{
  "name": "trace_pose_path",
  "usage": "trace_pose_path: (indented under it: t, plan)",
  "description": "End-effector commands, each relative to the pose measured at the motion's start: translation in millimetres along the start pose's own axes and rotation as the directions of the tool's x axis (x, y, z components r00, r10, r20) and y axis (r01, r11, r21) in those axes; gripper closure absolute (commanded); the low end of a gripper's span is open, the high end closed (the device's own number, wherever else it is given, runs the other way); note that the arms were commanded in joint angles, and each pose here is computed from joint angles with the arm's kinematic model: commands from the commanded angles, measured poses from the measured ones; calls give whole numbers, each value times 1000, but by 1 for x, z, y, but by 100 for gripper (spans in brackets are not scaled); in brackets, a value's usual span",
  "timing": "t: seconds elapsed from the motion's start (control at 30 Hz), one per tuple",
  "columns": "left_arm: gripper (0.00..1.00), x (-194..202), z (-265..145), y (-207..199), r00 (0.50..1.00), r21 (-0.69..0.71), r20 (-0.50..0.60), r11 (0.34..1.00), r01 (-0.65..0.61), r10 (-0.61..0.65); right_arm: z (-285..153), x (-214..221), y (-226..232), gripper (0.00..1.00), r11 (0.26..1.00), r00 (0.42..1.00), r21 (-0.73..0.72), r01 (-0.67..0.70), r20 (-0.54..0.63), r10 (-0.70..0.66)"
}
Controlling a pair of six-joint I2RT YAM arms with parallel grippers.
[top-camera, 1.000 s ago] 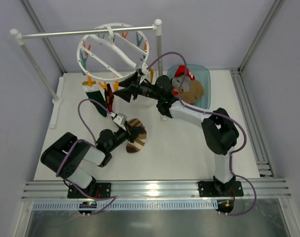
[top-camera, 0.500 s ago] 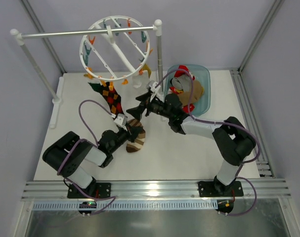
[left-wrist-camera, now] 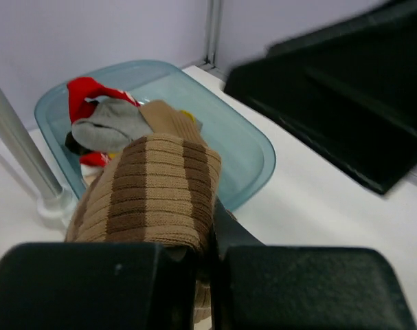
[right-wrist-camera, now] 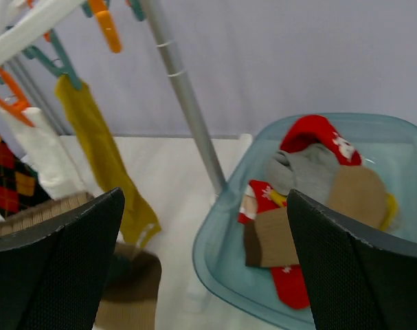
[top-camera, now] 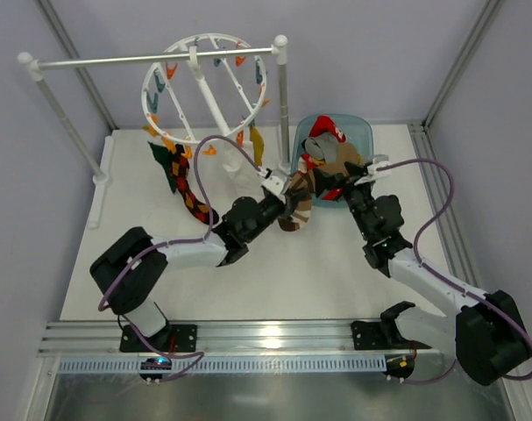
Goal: Remove the socks clipped to the hanger
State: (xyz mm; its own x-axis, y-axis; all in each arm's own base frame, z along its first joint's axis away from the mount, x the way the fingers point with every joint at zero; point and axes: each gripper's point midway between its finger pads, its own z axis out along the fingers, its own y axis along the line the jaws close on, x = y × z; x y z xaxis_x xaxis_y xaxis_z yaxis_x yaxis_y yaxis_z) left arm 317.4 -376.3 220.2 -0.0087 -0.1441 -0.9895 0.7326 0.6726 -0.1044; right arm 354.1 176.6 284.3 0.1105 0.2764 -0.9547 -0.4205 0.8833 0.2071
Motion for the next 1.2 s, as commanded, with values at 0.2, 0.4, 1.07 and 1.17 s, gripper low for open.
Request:
trace_pose_path:
  t: [0.2,0.4,1.07,1.17]
  plan:
    - [100,-29,101,11,982,-66,-2,980,-188,188,-76,-51,-76,0,929,969,361,-82,246,-10]
    - [100,-14,142,23,988,-52,16,987,-151,152,-102,-54,-96,0,894,960,440,-84,275,-45]
    - [0,1,101,-2,996,-32,-26,996,-85,84,-92,-52,-81,0,929,965,358,-95,263,-3]
    - [0,-10,76,-20,993,-43,-14,992,-120,119,-89,-51,-80,0,931,966,352,-94,259,-1]
